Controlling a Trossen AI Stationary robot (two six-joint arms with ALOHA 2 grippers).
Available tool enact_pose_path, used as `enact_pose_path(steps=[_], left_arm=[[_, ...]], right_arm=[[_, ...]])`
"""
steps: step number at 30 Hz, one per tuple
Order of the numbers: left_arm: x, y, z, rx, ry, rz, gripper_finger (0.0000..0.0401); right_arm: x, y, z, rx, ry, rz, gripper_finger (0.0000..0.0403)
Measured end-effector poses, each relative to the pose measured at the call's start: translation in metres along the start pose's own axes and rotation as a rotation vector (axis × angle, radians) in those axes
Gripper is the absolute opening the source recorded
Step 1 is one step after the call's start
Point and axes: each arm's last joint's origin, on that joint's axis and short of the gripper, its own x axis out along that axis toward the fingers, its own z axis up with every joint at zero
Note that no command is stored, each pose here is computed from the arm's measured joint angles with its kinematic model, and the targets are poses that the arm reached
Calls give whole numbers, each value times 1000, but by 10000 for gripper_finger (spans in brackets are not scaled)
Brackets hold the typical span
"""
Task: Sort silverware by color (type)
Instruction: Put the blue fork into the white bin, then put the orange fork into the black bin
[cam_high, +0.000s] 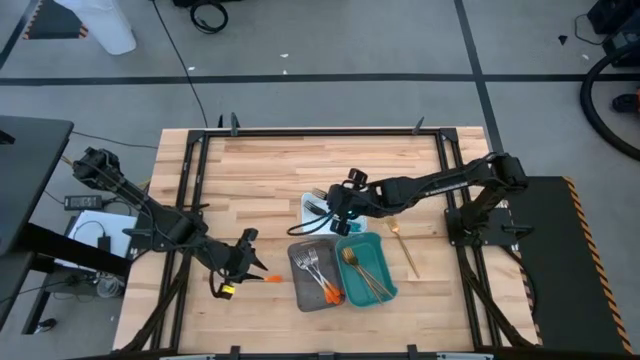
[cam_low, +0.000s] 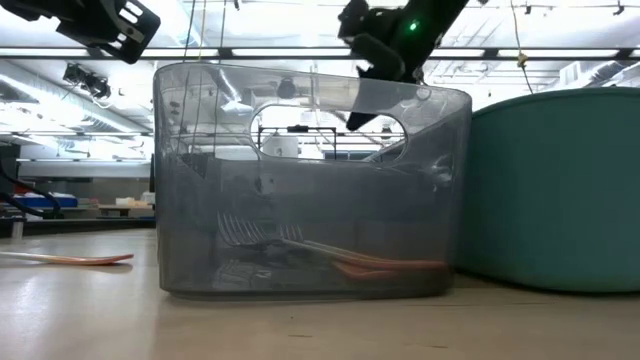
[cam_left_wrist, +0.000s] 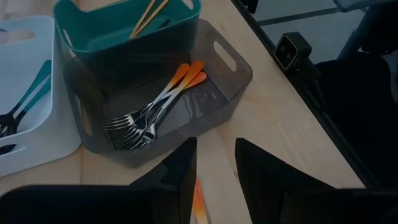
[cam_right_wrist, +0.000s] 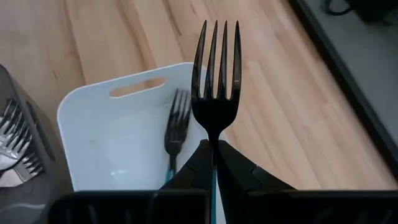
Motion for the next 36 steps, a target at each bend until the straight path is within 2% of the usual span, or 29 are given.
enact_pose_path(steps=[5, 11, 20, 27, 30, 36], left_arm=[[0, 0, 0, -1, 0, 1, 118], [0, 0, 0, 1, -2, 0, 118], [0, 0, 0, 2, 0, 0, 118], [0, 0, -1, -25, 12, 0, 118], [0, -2, -2, -61, 28, -35, 118], [6, -7, -13, -133, 129, -42, 118]], right_arm=[[18, 6, -1, 56, 12, 57, 18], [32, 6, -9, 134, 88, 54, 18], [57, 6, -18, 167, 173, 104, 19], [59, 1, -15, 197, 185, 172, 54], [56, 0, -14, 199, 185, 185, 71], [47, -3, -11, 199, 177, 190, 87]])
